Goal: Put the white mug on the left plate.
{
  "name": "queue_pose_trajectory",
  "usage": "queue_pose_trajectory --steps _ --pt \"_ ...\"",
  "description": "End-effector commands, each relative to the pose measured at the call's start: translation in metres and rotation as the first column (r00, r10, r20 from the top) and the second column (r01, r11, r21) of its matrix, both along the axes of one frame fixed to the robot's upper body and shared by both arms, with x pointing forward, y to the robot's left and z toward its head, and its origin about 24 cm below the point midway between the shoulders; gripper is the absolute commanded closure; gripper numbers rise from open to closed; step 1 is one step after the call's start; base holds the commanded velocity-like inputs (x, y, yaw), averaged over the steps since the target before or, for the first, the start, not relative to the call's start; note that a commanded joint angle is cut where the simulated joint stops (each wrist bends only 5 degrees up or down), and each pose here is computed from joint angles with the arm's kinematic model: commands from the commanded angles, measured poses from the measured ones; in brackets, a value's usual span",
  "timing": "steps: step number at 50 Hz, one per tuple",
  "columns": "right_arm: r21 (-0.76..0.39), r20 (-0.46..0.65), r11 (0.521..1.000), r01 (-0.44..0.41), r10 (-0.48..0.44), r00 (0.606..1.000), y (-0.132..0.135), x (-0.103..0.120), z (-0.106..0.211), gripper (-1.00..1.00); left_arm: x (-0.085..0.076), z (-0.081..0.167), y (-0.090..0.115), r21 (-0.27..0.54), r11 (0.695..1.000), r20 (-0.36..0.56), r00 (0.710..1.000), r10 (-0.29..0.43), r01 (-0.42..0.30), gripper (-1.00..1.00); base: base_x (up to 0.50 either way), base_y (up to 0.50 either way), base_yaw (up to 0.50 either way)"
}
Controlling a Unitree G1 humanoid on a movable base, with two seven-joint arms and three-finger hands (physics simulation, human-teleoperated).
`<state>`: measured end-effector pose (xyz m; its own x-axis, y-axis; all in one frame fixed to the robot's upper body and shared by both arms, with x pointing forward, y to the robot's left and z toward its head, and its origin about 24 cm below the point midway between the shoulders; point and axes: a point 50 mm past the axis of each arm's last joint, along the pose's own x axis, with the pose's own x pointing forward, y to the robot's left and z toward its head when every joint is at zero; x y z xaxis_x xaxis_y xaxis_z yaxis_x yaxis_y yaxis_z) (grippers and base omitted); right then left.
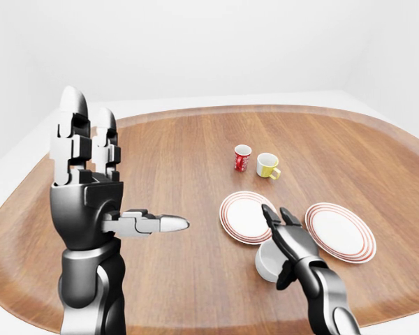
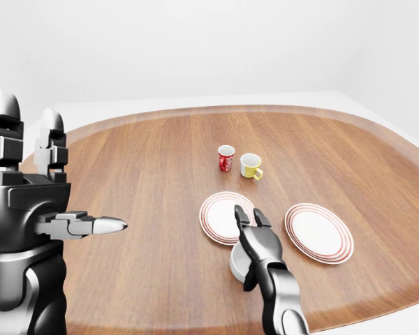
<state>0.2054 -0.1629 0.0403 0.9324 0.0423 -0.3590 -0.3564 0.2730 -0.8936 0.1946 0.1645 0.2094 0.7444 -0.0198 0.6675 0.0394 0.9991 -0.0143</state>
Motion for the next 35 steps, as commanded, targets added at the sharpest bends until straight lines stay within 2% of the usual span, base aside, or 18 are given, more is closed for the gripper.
queue_pose_trajectory --steps 1,35 --pt "-0.009 0.007 1.000 -0.001 0.001 1.000 -0.0002 0.0014 0.0000 -1.00 -0.0004 0.0005 -0.0003 -0.001 1.000 0.003 1.000 -0.002 0.002 -1.00 0.00 0.00 0.00" --pt "-0.020 0.010 0.999 -0.025 0.026 1.000 0.0068 0.0083 -0.0030 -1.00 -0.0002 0.0017 0.0004 -0.002 1.000 0.009 1.000 0.000 0.000 -1.00 0.00 0.00 0.00"
